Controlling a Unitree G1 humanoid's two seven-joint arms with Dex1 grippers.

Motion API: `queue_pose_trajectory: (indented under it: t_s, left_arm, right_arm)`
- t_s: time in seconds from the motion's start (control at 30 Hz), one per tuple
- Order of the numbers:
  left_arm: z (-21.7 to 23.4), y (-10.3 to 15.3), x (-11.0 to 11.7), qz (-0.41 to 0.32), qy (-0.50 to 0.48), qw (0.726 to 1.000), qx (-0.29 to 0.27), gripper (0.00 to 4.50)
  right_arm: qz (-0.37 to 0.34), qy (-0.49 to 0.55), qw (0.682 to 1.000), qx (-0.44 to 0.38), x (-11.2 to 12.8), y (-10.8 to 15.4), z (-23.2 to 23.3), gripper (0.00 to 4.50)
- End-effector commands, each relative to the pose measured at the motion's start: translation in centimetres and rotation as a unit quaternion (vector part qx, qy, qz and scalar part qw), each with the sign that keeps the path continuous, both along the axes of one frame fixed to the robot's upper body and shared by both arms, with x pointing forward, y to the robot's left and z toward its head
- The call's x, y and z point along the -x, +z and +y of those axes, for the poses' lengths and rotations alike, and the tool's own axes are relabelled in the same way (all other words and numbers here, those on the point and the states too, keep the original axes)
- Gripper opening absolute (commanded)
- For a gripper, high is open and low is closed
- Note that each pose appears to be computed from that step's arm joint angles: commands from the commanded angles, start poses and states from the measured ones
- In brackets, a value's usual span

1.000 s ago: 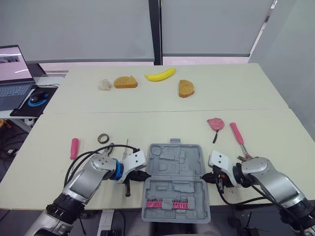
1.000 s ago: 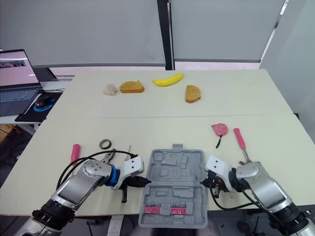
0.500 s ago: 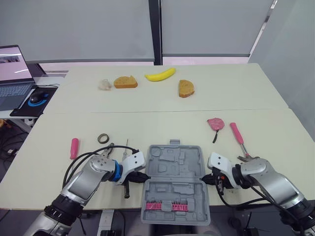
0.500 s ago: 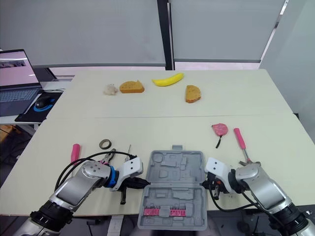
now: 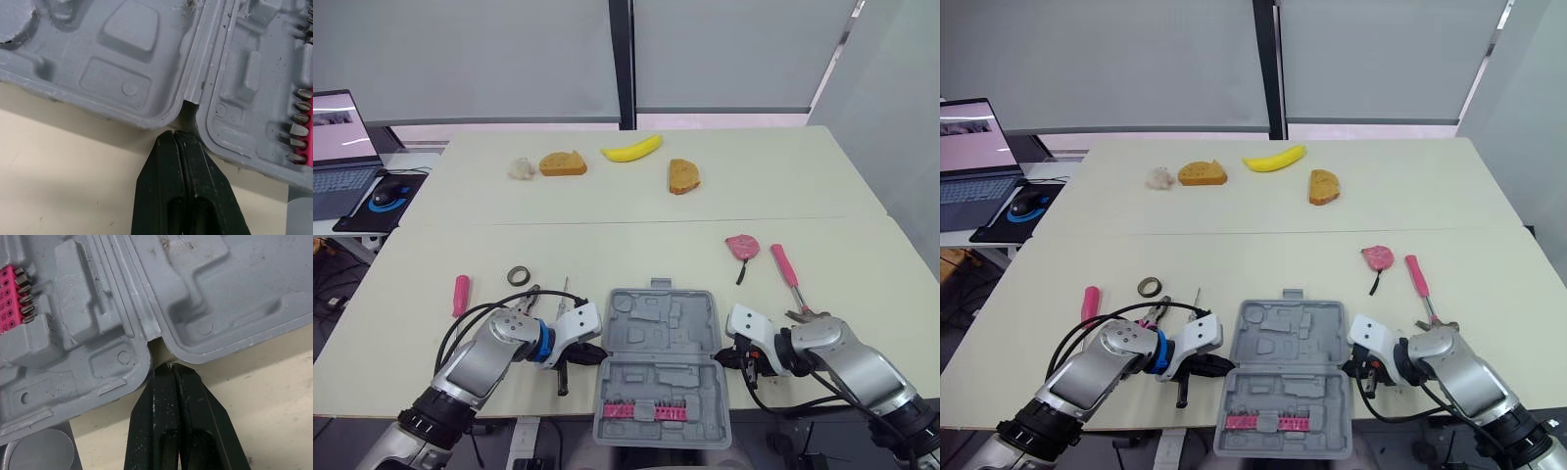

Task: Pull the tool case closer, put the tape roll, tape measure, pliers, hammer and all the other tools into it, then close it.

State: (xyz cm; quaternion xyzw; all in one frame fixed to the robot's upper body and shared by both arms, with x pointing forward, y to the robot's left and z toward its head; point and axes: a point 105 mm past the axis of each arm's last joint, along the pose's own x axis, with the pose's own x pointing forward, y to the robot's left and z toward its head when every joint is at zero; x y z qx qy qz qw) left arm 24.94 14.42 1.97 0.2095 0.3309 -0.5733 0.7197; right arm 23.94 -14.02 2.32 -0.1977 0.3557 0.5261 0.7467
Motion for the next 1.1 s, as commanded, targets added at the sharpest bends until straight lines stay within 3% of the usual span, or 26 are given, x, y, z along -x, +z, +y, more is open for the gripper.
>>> queue_pose_trajectory:
  t_s: [0.03,0.4,0.5,0.67,0.83,0.93,1.03,1.1]
  left_arm:
    - [0.1,-0.1,0.2,0.002,-0.009,1.0,-0.006,0.0]
    - [2.8,0.6,-1.0,-0.015,0.018,0.999,-0.029,0.0]
    - [4.3,2.2,-2.0,-0.045,0.039,0.998,-0.017,0.0]
    - [7.2,7.8,-3.9,-0.129,0.115,0.982,0.077,0.0]
    - [14.7,9.9,-4.4,-0.212,0.247,0.943,0.064,0.0]
    - [18.8,10.0,-3.3,-0.225,0.314,0.921,0.055,0.54]
    - [21.4,9.8,-2.2,-0.234,0.364,0.9,0.056,1.55]
    - [24.5,9.9,-0.5,-0.261,0.415,0.87,0.049,2.18]
  right_arm:
    - [-0.012,0.008,1.0,-0.008,-0.3,0.6,0.2,0.01]
    - [-0.032,-0.028,0.999,0.007,-0.9,1.1,-1.9,0.01]
    - [-0.071,-0.041,0.997,0.007,-1.2,2.4,-3.2,0.01]
    - [-0.196,-0.062,0.978,0.023,-1.6,5.9,-6.0,0.01]
    - [-0.267,-0.106,0.957,0.036,-0.9,8.8,-9.5,0.01]
    - [-0.287,-0.127,0.949,0.036,-0.2,10.4,-11.3,0.0]
    - [-0.295,-0.148,0.943,0.037,0.3,11.3,-12.9,0.0]
    - [-0.288,-0.161,0.943,0.034,1.3,11.7,-14.1,0.46]
